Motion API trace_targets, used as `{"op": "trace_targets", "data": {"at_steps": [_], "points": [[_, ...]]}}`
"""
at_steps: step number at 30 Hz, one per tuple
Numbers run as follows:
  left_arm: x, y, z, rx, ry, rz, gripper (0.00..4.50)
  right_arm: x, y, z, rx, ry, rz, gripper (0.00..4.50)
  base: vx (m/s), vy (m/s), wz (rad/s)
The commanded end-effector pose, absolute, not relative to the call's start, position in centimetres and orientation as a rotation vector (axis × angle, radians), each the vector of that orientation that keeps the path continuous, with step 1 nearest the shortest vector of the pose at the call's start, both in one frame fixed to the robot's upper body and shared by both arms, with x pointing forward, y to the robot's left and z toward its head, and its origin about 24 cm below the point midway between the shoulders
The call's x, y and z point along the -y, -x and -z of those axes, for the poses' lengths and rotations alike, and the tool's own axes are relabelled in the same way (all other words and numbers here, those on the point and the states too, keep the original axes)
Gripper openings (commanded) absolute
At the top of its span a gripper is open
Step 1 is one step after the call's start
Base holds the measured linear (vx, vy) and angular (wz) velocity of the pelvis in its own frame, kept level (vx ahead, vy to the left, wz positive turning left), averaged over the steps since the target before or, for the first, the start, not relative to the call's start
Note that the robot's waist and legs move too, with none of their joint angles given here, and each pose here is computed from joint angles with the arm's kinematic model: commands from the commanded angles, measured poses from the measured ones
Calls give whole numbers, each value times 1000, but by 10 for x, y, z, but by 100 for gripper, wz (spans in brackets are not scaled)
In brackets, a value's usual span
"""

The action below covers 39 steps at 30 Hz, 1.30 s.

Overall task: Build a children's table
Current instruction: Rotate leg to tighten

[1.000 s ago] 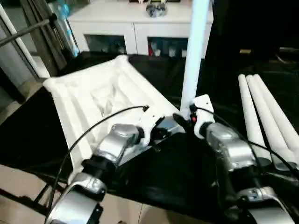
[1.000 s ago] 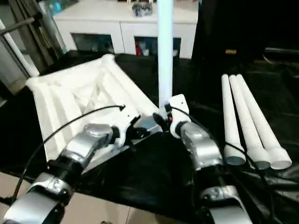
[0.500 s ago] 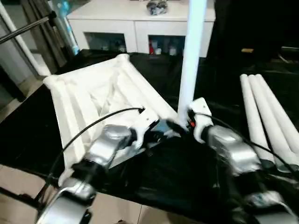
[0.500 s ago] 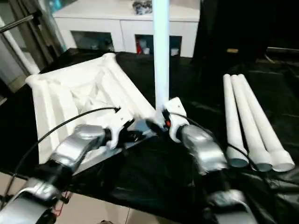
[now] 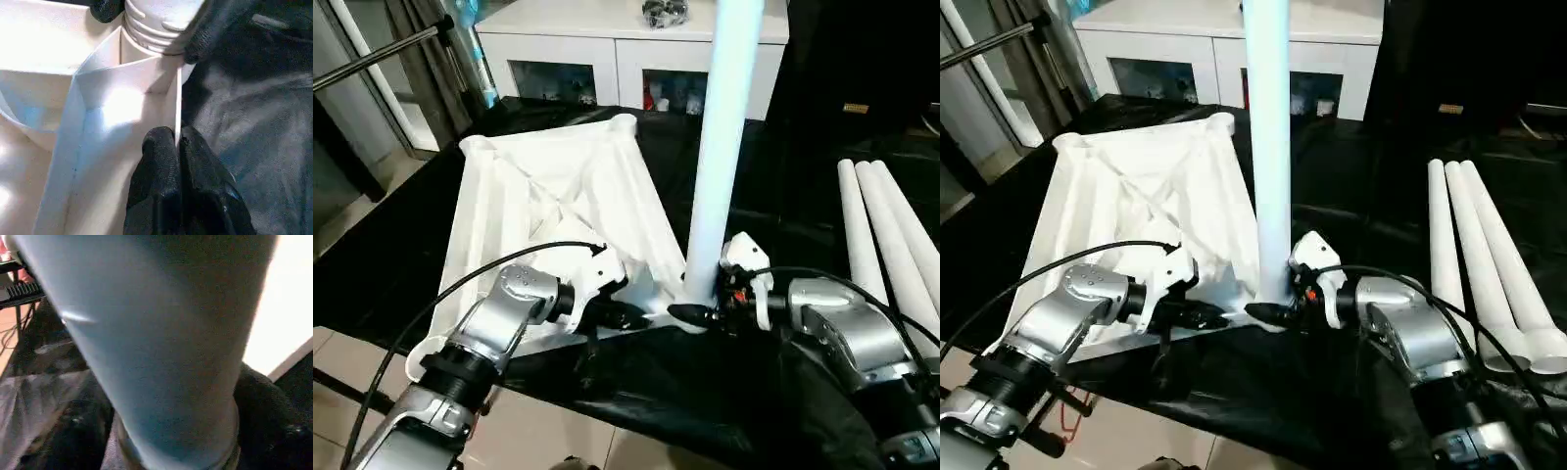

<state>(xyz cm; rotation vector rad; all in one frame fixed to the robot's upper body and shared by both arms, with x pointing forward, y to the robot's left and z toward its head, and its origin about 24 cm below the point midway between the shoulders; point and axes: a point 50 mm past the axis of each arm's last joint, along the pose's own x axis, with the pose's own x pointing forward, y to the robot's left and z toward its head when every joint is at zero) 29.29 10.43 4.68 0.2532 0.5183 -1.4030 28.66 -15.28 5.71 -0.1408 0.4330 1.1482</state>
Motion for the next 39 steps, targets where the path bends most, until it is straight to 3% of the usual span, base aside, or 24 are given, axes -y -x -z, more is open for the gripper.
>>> {"op": "trace_targets", "data": {"at_steps": [1, 9, 12, 13, 15, 16, 19, 20, 21, 25, 30, 39], "points": [[-94, -290, -56, -464, -242, 1472, 0, 140, -280, -55, -443, 123, -1222, 300, 0, 0, 0], [-91, -292, -53, -467, -248, 1438, 0, 134, -278, -49, -450, 83, -1186, 272, 0, 0, 0], [-87, -299, -52, -461, -239, 1368, 0, 131, -285, -43, -445, 80, -1083, 272, 0, 0, 0], [-78, -312, -53, -448, -214, 1231, 0, 128, -300, -30, -464, 72, -862, 272, 0, 0, 0], [-74, -317, -54, -444, -206, 1186, 0, 128, -304, -26, -478, 68, -791, 272, 0, 0, 0], [-65, -325, -56, -439, -182, 1102, 0, 125, -312, -18, -514, 47, -652, 271, 0, 0, 0], [-50, -334, -60, -425, -155, 1020, 0, 119, -320, -7, -573, 3, -475, 271, 0, 0, 0], [-50, -334, -60, -424, -155, 1019, 0, 118, -320, -7, -573, 2, -474, 271, 0, 0, 0], [-45, -335, -62, -417, -154, 1016, 0, 114, -321, -6, -567, 1, -472, 326, 0, 0, 0], [-37, -331, -63, -399, -159, 1067, 0, 102, -322, -12, -537, -65, -537, 347, 0, 0, 0], [-44, -324, -60, -389, -184, 1158, 0, 104, -324, -25, -465, -21, -619, 393, 0, 0, 0], [-74, -305, -57, -420, -228, 1370, 0, 133, -304, -52, -366, 101, -988, 393, 0, 0, 0]]}}
